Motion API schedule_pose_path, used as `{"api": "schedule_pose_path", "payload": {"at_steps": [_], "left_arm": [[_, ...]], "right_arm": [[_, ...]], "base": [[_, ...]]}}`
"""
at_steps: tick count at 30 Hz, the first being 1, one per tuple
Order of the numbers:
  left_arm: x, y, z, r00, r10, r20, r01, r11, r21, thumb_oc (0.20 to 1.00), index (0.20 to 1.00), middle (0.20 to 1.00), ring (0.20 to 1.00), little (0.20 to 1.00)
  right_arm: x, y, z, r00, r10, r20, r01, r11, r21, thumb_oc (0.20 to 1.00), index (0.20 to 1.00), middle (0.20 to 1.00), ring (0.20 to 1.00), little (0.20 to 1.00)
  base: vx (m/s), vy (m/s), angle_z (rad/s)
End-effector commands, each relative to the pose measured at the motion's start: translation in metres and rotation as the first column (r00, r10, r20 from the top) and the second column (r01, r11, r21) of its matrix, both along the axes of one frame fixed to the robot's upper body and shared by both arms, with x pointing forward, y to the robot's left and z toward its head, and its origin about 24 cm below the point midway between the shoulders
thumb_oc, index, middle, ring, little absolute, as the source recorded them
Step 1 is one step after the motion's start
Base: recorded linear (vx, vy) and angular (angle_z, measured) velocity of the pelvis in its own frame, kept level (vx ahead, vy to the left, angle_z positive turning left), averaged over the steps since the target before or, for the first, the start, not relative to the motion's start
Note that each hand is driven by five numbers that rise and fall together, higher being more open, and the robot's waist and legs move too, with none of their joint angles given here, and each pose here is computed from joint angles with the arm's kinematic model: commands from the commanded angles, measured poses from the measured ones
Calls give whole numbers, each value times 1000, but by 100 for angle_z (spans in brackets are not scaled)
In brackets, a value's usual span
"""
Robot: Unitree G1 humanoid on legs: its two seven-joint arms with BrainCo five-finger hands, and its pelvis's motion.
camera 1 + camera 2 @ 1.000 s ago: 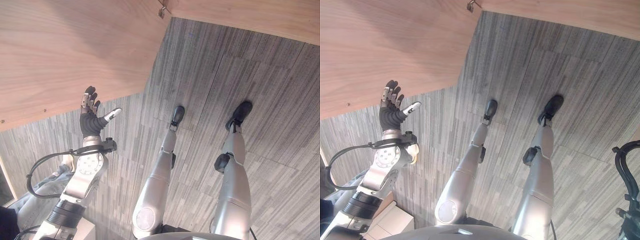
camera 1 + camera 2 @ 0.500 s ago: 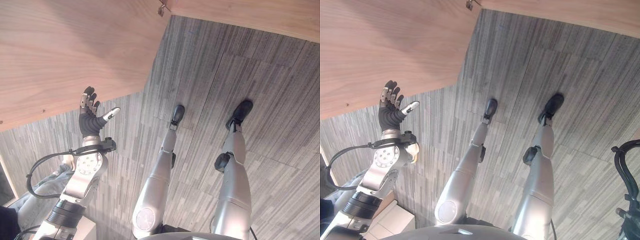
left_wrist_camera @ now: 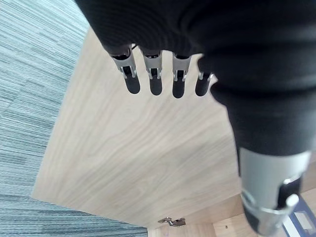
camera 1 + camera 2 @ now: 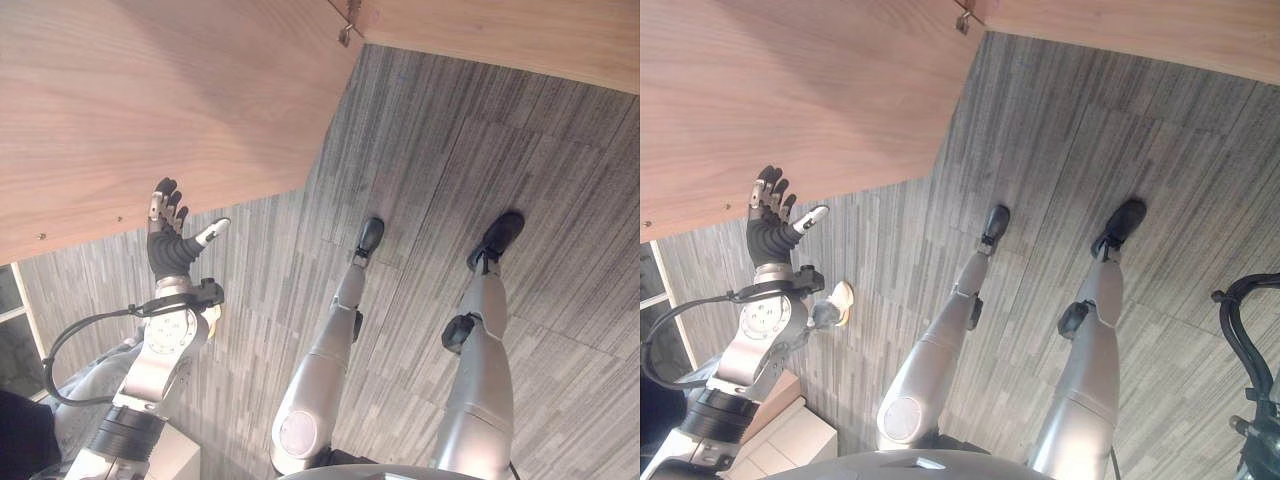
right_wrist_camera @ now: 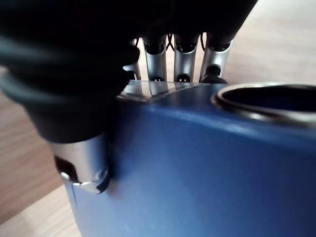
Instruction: Put the empty folder in the office cabinet
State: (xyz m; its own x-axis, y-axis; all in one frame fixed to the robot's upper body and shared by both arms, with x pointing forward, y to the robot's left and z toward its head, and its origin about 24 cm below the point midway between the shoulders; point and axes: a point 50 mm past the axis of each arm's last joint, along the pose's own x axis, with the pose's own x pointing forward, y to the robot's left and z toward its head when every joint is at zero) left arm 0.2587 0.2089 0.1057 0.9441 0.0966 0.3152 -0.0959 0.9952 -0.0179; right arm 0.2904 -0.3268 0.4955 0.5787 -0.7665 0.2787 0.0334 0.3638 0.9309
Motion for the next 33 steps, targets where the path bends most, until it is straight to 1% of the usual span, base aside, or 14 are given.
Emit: {"api": "schedule_pose_path", "payload": {"at_steps": [1, 2, 7, 27, 29, 30, 31, 33], "left_arm": [[-22, -1, -18, 997, -41, -58, 41, 999, -4, 1000, 1000, 1000, 1000, 1000], [-21, -2, -18, 997, -47, -59, 47, 999, -6, 1000, 1000, 1000, 1000, 1000], [-21, -1, -17, 997, -54, -56, 54, 999, -8, 1000, 1000, 1000, 1000, 1000], [-20, 0, -18, 997, -48, -66, 46, 999, -24, 1000, 1000, 1000, 1000, 1000], [-19, 0, -17, 997, -43, -62, 42, 999, -23, 1000, 1000, 1000, 1000, 1000], [-18, -1, -16, 998, -32, -61, 30, 999, -34, 1000, 1000, 1000, 1000, 1000], [-18, -1, -16, 998, -32, -61, 30, 999, -34, 1000, 1000, 1000, 1000, 1000], [-16, -5, -15, 998, -25, -56, 23, 999, -35, 1000, 1000, 1000, 1000, 1000]], "right_arm": [[25, 13, -22, 990, -120, -76, 99, 967, -236, 200, 200, 200, 200, 200], [25, 13, -21, 989, -122, -78, 99, 964, -247, 1000, 1000, 1000, 1000, 1000], [27, 10, -24, 979, -144, -142, 97, 950, -296, 1000, 1000, 1000, 1000, 1000], [29, -2, -38, 941, -211, -265, 122, 941, -315, 1000, 1000, 1000, 1000, 1000], [29, -9, -45, 923, -225, -312, 138, 950, -279, 1000, 1000, 1000, 1000, 1000], [27, -19, -56, 896, -235, -378, 167, 965, -202, 1000, 1000, 1000, 1000, 1000], [27, -19, -56, 896, -235, -378, 167, 965, -202, 1000, 1000, 1000, 1000, 1000], [29, -22, -73, 847, -222, -483, 199, 975, -99, 1000, 1000, 1000, 1000, 1000]], "base": [[0, 0, 0], [0, 0, 0], [0, 0, 0], [0, 0, 0], [0, 0, 0], [0, 0, 0], [0, 0, 0], [0, 0, 0]]}}
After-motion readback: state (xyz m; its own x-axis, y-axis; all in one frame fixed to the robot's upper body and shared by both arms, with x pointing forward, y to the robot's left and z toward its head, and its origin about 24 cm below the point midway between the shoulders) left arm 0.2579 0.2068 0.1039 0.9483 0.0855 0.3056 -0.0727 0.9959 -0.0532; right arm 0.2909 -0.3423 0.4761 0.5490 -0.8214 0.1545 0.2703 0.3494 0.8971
